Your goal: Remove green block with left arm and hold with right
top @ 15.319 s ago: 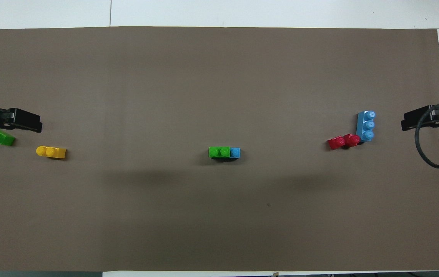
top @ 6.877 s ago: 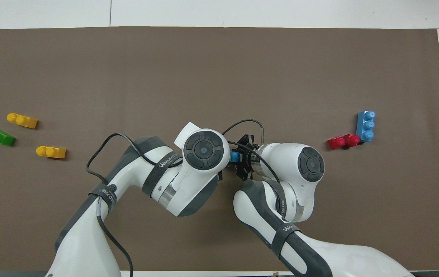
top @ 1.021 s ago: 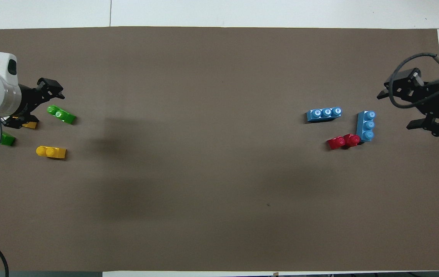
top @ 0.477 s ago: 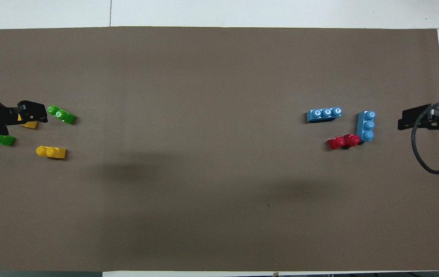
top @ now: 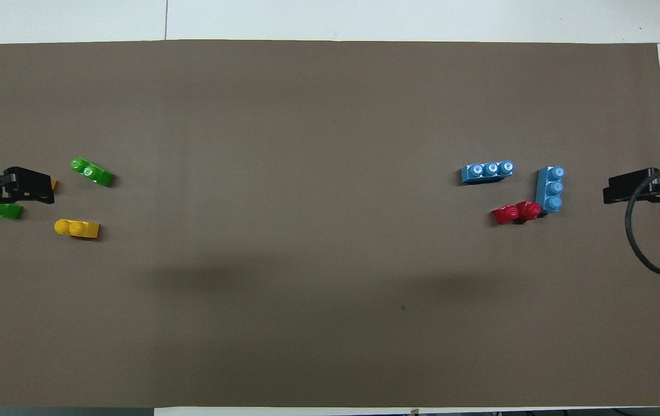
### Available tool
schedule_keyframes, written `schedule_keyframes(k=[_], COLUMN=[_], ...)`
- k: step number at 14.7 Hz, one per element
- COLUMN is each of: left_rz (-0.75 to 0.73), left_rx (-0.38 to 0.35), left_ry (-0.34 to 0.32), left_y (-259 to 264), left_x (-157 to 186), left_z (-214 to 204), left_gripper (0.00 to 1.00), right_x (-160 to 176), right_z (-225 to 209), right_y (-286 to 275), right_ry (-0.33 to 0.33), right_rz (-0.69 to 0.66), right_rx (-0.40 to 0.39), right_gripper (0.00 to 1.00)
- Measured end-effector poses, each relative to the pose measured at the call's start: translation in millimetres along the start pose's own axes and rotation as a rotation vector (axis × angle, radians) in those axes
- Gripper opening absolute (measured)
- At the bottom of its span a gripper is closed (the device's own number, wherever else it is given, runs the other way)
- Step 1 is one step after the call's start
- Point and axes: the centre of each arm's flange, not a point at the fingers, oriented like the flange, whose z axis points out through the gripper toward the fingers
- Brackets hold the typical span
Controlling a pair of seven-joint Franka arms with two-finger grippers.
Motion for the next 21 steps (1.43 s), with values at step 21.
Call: schedule_keyframes(k=[21], left_rz=[0.034], left_rx=[-0.059], left_ry=[0.009], left_y=[6.1], left_x=[-9.4], left_z=[-17.9], left_gripper=[1.00], right_x=[-2.8], right_z=[2.6], right_y=[1.4], right_ry=[-0.026], right_rz=[-0.024], right_rx=[-0.013], right_gripper=[1.00])
